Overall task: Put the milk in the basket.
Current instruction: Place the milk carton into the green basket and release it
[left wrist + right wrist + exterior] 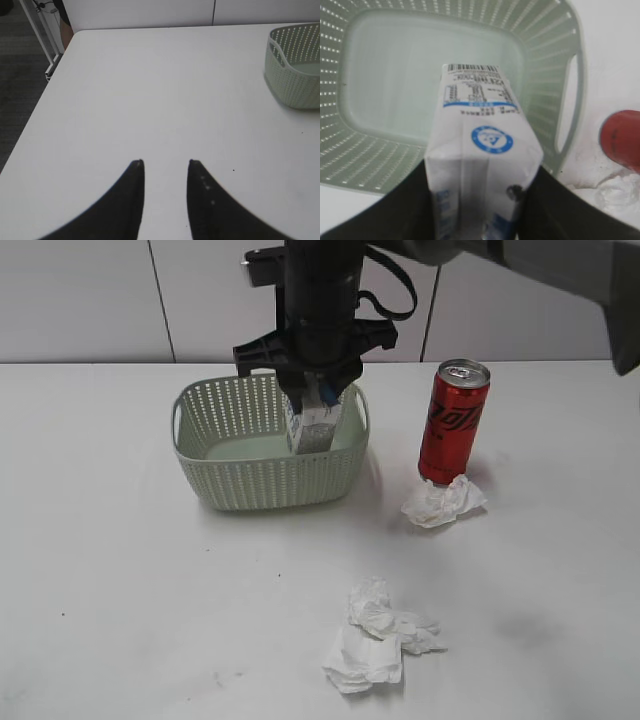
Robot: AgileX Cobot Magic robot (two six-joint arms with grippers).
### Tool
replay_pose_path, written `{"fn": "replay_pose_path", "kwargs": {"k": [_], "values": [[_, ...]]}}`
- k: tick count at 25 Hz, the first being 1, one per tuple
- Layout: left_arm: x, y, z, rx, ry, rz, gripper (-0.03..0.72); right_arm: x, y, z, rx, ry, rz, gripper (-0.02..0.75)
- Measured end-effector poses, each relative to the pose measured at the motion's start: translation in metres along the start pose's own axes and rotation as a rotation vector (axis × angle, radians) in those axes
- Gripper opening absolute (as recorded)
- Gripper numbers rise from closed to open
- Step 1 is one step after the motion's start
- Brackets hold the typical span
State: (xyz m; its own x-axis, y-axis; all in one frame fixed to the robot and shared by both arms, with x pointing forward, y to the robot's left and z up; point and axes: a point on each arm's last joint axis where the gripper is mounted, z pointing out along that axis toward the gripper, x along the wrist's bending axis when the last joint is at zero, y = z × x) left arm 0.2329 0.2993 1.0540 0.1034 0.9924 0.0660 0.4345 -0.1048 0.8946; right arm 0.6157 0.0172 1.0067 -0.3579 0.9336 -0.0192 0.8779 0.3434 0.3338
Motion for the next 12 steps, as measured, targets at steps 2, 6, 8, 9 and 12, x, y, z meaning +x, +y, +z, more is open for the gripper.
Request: {"fn": "replay_pose_path", "kwargs": {"k": [2,6,8,9,12], "values": [[0.000,0.000,0.000,0.000,0.000,0.000,0.221,0.002,0.000,0.010,0.010,0.009,-0.001,0.304],[0.000,0.000,0.000,0.000,0.000,0.000,0.221,0.002,-0.002,0.030,0.039,0.018,-0.002,0.303],[0.000,0.000,0.000,0.000,0.000,0.000,0.221,0.001,-0.003,0.035,0.050,0.018,-0.007,0.306],[0.000,0.000,0.000,0.000,0.000,0.000,0.221,0.001,-0.003,0.037,0.052,0.017,-0.008,0.318],[0.000,0.000,0.000,0.000,0.000,0.000,0.221,0.001,-0.001,0.038,0.039,0.022,-0.006,0.423]]}}
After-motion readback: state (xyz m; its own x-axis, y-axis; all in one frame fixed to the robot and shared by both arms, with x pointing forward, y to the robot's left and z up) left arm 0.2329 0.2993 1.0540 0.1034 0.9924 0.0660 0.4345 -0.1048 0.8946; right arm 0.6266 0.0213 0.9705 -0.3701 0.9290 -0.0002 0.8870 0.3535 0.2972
